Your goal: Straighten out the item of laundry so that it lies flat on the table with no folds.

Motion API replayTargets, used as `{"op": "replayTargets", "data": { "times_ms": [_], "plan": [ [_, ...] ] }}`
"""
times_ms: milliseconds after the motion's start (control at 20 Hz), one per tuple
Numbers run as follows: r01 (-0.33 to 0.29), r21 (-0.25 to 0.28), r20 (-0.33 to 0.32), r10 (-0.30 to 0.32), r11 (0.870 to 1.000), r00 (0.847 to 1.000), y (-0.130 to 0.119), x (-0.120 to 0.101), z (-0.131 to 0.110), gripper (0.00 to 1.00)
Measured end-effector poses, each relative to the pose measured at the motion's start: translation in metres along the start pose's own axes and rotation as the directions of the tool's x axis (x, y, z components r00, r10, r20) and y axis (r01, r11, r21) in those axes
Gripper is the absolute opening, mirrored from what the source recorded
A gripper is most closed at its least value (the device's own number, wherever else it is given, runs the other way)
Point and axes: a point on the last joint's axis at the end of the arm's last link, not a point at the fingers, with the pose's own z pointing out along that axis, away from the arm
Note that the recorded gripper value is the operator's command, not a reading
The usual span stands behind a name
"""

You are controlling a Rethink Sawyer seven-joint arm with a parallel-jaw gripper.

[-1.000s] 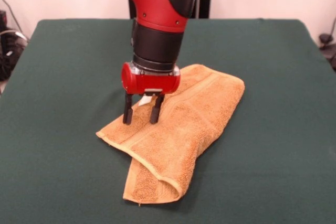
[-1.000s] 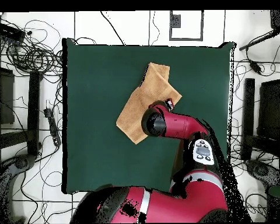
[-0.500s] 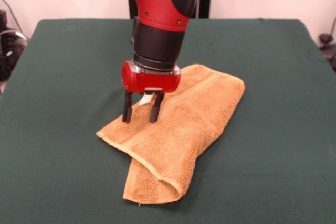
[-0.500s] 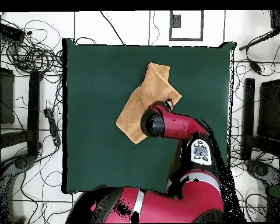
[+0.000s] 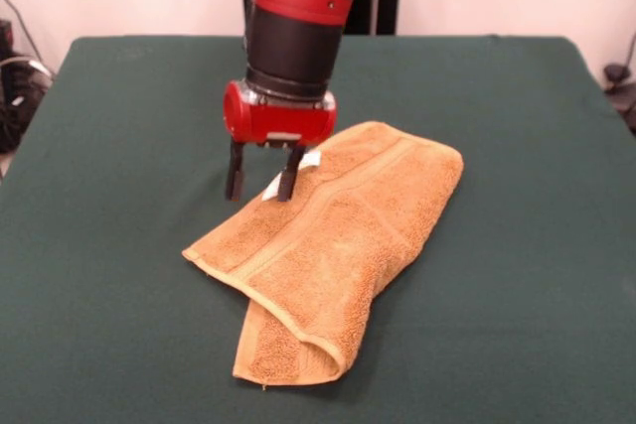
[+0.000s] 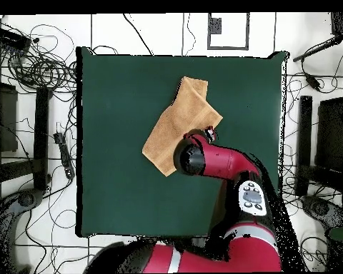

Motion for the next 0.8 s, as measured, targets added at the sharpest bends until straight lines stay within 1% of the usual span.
{"op": "replayTargets", "data": {
  "times_ms": [100, 250, 500, 800],
  "plan": [
    [-0.004, -0.001, -0.002, 0.004, 1.000, 1.000, 0.000, 0.003, -0.008, 1.00],
    [-0.005, -0.001, -0.005, 0.005, 1.000, 1.000, 0.001, 0.005, -0.014, 1.00],
    [-0.004, -0.001, -0.009, 0.004, 1.000, 1.000, 0.003, 0.007, -0.017, 1.00],
    [-0.003, 0.012, 0.013, 0.003, 1.000, 1.000, 0.003, 0.005, -0.018, 1.00]
  ]
}}
